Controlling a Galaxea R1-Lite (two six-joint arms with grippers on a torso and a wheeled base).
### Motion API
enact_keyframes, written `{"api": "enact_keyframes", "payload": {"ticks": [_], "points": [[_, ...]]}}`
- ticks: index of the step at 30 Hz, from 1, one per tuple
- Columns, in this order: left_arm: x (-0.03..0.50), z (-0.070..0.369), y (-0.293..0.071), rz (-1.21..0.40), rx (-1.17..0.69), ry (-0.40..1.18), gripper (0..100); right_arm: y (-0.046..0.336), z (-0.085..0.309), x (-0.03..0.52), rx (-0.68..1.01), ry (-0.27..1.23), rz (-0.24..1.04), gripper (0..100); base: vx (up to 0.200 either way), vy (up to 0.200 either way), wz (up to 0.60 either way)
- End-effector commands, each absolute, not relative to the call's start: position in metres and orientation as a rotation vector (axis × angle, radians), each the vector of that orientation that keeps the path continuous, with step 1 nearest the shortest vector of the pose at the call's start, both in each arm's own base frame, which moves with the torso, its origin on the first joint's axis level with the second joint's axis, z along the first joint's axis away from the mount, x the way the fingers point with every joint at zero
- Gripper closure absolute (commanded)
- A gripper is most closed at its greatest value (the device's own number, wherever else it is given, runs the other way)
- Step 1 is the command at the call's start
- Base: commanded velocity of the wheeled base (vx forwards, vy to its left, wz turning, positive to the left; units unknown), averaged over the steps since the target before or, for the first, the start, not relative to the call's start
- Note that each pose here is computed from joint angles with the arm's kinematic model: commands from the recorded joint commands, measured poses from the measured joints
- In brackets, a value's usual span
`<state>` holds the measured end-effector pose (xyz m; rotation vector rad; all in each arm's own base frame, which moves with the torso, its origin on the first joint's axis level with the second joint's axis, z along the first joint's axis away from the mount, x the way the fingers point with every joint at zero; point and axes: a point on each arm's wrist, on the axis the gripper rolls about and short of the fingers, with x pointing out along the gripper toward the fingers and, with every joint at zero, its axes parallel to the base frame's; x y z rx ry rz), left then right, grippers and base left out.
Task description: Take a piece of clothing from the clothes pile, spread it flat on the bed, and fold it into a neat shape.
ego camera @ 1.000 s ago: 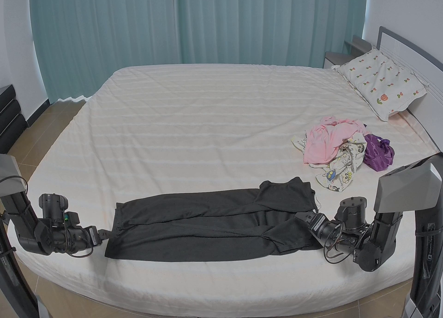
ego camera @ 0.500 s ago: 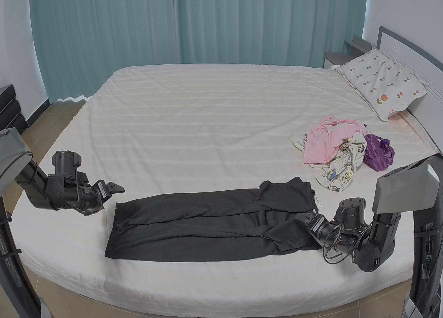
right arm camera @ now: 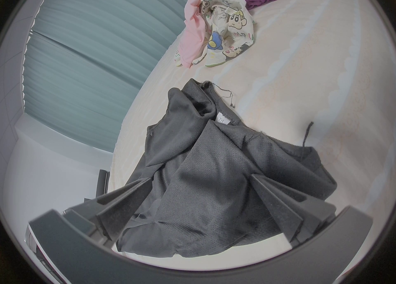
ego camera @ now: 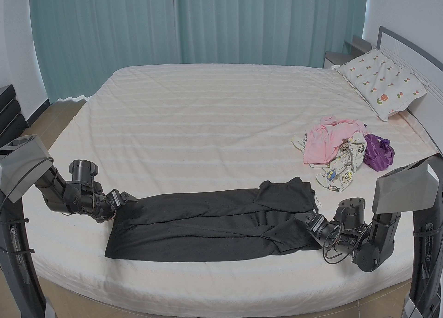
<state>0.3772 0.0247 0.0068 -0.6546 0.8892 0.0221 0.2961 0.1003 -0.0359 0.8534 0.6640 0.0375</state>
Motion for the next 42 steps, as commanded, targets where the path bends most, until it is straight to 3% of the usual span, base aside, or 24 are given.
{"api": "enact_keyframes", "payload": {"ticks": [1, 11, 12, 34, 42], "points": [[0.379, 0.003, 0.025, 0.026, -0.657, 0.894, 0, 0.101, -0.036, 0.296, 0.853, 0.666, 0.038, 0, 0.0, 0.0, 0.0], [0.38, 0.005, 0.024, 0.025, -0.661, 0.889, 0, 0.101, -0.036, 0.296, 0.852, 0.667, 0.04, 0, 0.0, 0.0, 0.0], [0.38, 0.005, 0.024, 0.025, -0.661, 0.889, 100, 0.101, -0.036, 0.296, 0.853, 0.664, 0.039, 0, 0.0, 0.0, 0.0], [0.397, 0.027, 0.039, 0.05, -0.739, 0.767, 100, 0.102, -0.037, 0.296, 0.848, 0.669, 0.043, 0, 0.0, 0.0, 0.0], [0.407, 0.012, 0.046, 0.065, -0.751, 0.779, 100, 0.102, -0.041, 0.295, 0.845, 0.678, 0.037, 0, 0.0, 0.0, 0.0]]}}
